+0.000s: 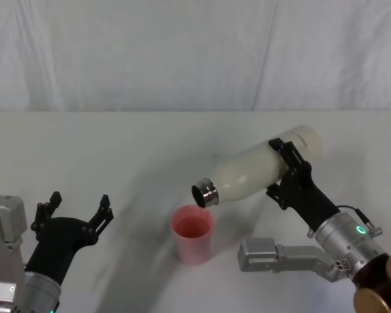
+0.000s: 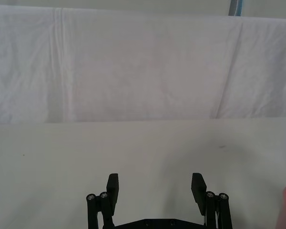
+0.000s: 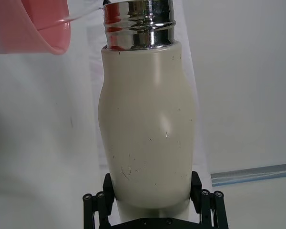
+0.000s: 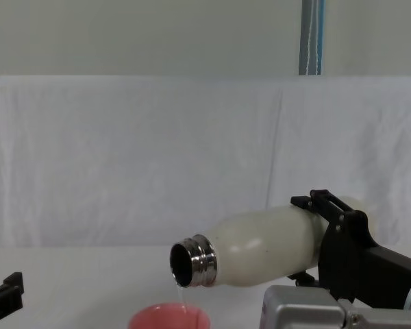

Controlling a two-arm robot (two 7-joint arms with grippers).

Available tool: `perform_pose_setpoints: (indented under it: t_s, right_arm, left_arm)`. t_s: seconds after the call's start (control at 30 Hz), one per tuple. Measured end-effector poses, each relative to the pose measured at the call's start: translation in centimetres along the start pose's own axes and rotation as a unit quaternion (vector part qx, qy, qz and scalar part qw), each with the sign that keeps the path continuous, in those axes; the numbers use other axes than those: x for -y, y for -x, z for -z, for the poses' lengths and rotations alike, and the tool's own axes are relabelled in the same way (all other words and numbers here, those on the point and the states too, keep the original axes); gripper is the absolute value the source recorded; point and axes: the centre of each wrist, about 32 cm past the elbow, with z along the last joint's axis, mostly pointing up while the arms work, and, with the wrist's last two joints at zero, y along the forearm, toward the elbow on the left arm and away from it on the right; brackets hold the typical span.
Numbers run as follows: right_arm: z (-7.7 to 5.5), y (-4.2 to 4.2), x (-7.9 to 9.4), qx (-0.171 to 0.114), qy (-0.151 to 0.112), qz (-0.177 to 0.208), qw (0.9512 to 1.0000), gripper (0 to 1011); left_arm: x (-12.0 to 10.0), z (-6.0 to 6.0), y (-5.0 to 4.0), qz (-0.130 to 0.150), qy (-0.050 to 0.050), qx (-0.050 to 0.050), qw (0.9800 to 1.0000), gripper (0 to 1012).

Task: Grasp the thermos with one hand and pour water into the cup lid.

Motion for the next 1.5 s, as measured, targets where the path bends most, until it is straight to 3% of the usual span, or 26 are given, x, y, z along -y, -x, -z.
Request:
perform_pose_setpoints:
  t_s: [1.1, 1.5]
  right_arm:
    - [-0.07, 0.13, -0.08, -0.001, -0.002, -0.001, 1.0000, 956]
    - [-0.09, 0.15, 0.06, -0.022, -0.003, -0.003, 0.9998, 956]
  left_arm:
    - [0.00, 0.00, 0.00, 0.000, 0.000, 0.000, 1.0000, 1001]
    - [0.00, 0.00, 0.00, 0.000, 0.000, 0.000, 1.0000, 1001]
